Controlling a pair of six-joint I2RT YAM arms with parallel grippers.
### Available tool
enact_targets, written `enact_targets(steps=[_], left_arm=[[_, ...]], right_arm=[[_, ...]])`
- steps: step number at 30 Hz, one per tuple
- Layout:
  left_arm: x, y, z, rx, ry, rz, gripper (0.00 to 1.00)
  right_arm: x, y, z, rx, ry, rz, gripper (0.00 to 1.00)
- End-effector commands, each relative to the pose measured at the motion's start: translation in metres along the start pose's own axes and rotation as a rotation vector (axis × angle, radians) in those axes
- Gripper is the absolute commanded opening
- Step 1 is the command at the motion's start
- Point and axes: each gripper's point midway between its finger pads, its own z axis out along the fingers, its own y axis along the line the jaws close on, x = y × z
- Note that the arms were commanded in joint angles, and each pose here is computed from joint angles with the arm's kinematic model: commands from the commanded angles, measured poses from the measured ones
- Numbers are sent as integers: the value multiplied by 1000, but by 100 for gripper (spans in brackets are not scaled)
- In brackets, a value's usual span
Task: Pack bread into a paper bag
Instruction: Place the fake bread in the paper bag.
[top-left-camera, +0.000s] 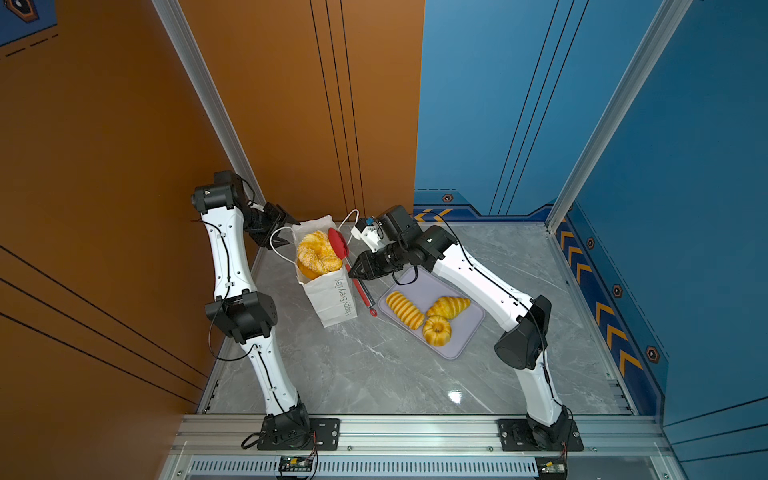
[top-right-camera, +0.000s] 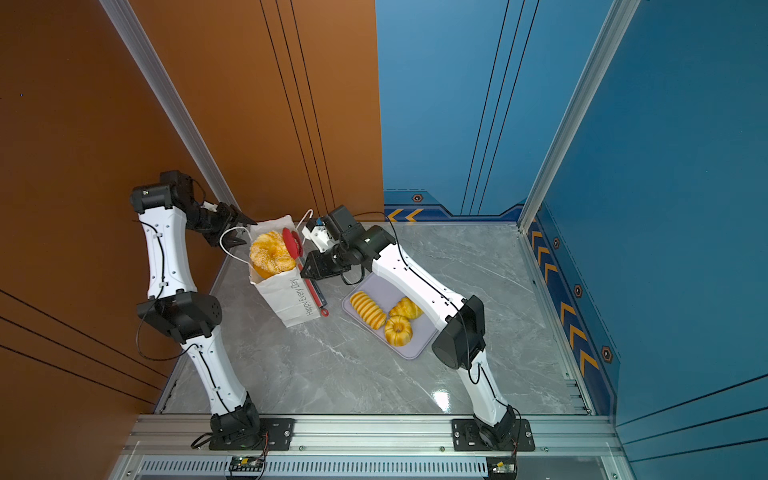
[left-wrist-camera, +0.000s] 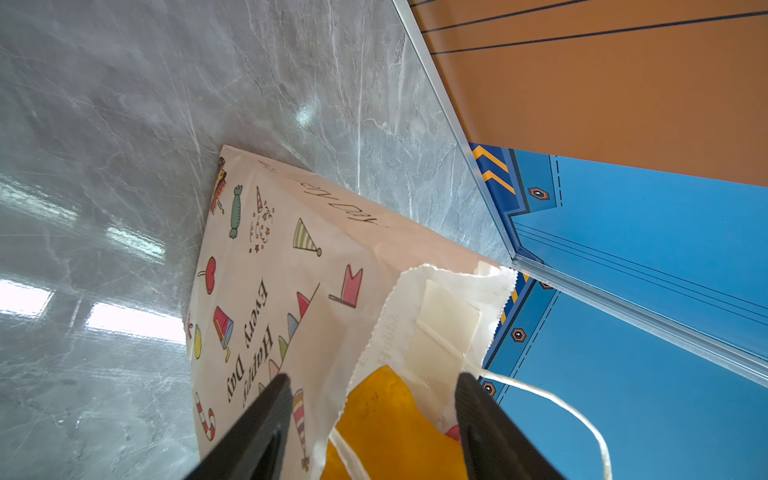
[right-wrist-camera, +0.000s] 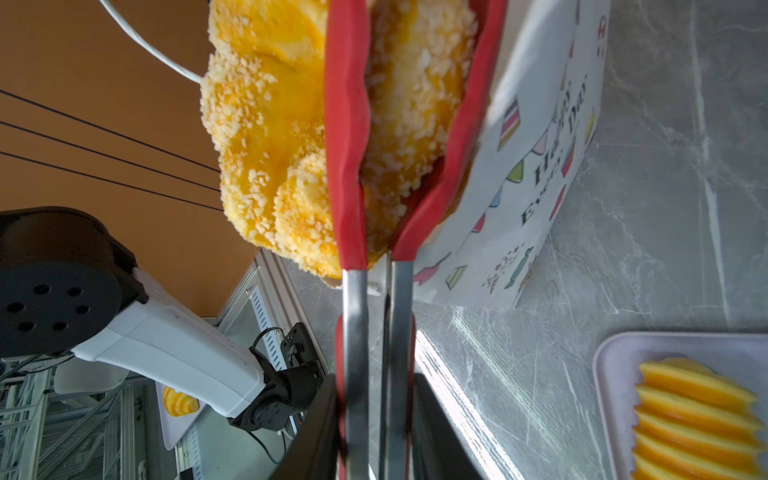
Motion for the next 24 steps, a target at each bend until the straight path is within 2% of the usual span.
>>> enact_targets(steps=[1, 4, 7, 10, 23, 24], left_arm=[[42, 16, -15, -58, 130, -88, 65], [42, 15, -14, -58, 131, -87, 66], [42, 15, -14, -58, 131, -88, 65], [42, 16, -14, -60, 131, -87, 66], [42, 15, -14, -56, 131, -85, 65], [42, 15, -14, -55, 132, -86, 65]], right_arm=[[-18, 32, -33, -37, -83, -76, 31], [-23, 46, -55, -49, -122, -97, 31], [-25, 53, -64, -47, -143, -118, 36], [-28, 56, -71, -42, -163, -131, 35], [-40, 35, -56, -3, -173, -102, 36], [-39, 27, -45, 1, -155, -87, 37]])
